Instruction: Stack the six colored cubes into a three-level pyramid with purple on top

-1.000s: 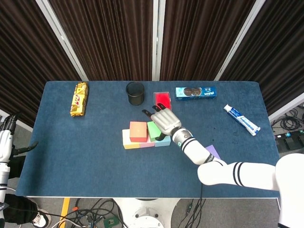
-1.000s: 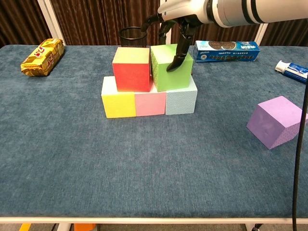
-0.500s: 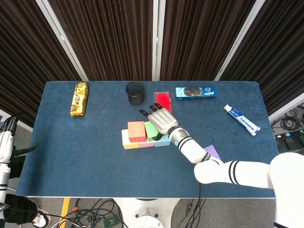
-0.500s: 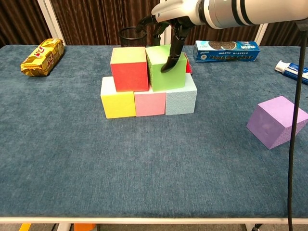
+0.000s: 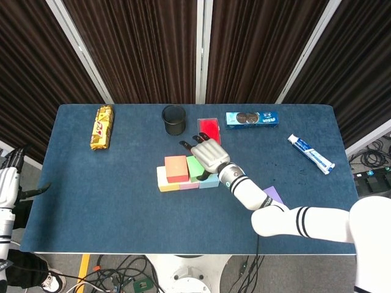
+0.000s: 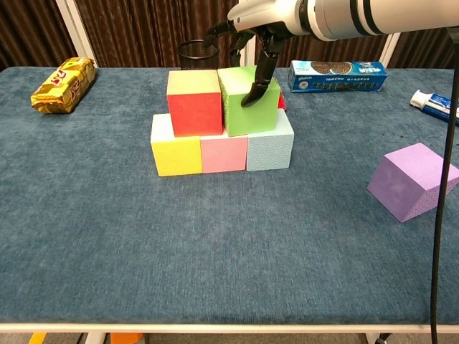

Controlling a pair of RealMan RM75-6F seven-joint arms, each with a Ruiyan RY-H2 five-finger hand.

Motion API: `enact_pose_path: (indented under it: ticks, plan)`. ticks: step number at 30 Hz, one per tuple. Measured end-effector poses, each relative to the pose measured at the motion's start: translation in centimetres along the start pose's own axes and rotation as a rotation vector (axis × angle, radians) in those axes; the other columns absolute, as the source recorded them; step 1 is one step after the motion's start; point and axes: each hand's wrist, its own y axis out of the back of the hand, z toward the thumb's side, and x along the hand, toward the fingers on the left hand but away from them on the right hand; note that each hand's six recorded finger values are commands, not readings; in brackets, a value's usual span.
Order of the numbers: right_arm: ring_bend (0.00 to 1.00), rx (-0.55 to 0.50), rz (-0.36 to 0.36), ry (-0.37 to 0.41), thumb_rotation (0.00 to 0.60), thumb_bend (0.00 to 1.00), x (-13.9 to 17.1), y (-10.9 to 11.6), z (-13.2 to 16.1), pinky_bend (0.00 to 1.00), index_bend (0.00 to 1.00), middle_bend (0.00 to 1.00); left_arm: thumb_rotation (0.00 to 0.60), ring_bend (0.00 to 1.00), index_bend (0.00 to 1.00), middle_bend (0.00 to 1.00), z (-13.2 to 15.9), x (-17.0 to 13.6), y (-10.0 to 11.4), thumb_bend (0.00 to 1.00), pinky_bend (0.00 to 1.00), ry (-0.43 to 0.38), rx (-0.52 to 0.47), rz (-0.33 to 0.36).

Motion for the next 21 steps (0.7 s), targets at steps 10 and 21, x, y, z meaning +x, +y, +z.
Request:
enact_pose_path:
  ticks: [10,21]
  plan:
    - [0.08,-0.009,0.004,-0.011,0.600,0.15,0.13,0.07,-0.15,0.00,0.00,0.62,0.600,0.03,0.06,0.08,0.05,0.03,-0.13,0.16,0.15,0.002,-0.008,-0.008]
    - [0.08,-0.036,-0.002,-0.077,0.600,0.15,0.83,0.63,-0.31,0.00,0.00,0.63,0.600,0.03,0.06,0.08,0.07,-0.12,-0.14,0.16,0.15,-0.002,-0.025,-0.016]
